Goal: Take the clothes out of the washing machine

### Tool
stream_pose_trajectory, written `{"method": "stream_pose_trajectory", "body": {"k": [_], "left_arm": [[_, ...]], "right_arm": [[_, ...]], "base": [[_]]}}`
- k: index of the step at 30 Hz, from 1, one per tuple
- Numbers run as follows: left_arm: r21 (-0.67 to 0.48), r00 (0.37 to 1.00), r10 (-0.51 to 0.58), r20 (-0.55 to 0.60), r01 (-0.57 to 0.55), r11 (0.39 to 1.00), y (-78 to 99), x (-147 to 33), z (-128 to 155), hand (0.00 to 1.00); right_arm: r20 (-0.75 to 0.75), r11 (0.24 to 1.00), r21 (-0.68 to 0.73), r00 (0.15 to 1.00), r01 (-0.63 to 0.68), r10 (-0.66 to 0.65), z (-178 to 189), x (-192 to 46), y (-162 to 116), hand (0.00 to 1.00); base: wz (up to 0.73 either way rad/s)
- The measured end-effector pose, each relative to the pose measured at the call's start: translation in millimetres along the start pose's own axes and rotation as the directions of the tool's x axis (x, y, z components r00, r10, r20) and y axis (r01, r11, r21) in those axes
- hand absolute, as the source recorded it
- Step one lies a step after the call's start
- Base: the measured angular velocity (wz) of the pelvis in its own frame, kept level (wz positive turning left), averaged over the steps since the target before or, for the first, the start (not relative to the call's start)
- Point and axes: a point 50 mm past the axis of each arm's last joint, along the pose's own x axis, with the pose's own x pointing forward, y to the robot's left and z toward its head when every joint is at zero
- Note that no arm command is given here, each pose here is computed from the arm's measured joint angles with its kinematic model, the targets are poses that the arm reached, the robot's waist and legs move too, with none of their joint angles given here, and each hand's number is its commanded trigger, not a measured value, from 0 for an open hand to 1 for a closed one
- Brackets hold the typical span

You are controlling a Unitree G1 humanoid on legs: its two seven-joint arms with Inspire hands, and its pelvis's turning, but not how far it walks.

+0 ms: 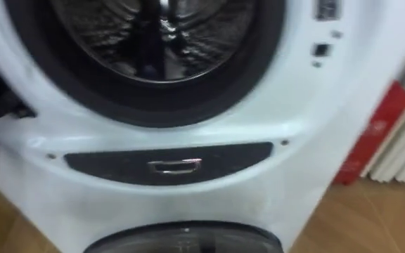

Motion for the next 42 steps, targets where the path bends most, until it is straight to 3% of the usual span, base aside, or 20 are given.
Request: {"method": "stream_pose_trajectory", "body": {"k": [3,10,18,20,30,34,42], "left_arm": [[-0.020,1.000,0.023,-0.020,-0.023,1.000,4.4,-0.7,-6,0.00],[-0.041,1.000,0.003,-0.006,-0.004,0.999,-3.8,-1.3,0,0.00],[-0.015,0.983,-0.045,0.179,0.048,0.999,-16.8,2.3,62,0.00],[-0.002,0.980,-0.050,0.193,0.052,0.999,-18.3,2.1,67,0.00],[0.015,0.992,-0.046,0.119,0.044,0.999,-15.9,4.2,47,0.00],[-0.083,0.997,-0.020,0.068,0.026,0.996,-7.8,4.3,33,0.00],[-0.352,0.987,0.153,-0.058,-0.163,0.922,23.0,4.3,9,0.00]], "right_arm": [[0.006,0.999,-0.046,1.000,0.002,-0.002,5,2,2,0.00],[0.012,0.989,-0.124,0.997,0.082,-0.081,8,1,-6,0.00],[0.049,0.989,-0.107,0.994,0.098,-0.093,10,1,-5,0.00],[0.068,0.987,-0.121,0.993,0.102,-0.094,17,3,-3,0.00],[0.023,0.993,-0.061,0.995,0.102,-0.100,5,0,-9,0.00],[0.025,0.991,-0.067,0.994,0.112,-0.111,6,-1,-12,0.00],[0.035,0.986,-0.124,0.994,0.109,-0.106,9,0,-13,0.00]], "base": [[-0.10],[0.07],[0.31],[-0.09],[0.08],[-0.23],[-0.44]]}}
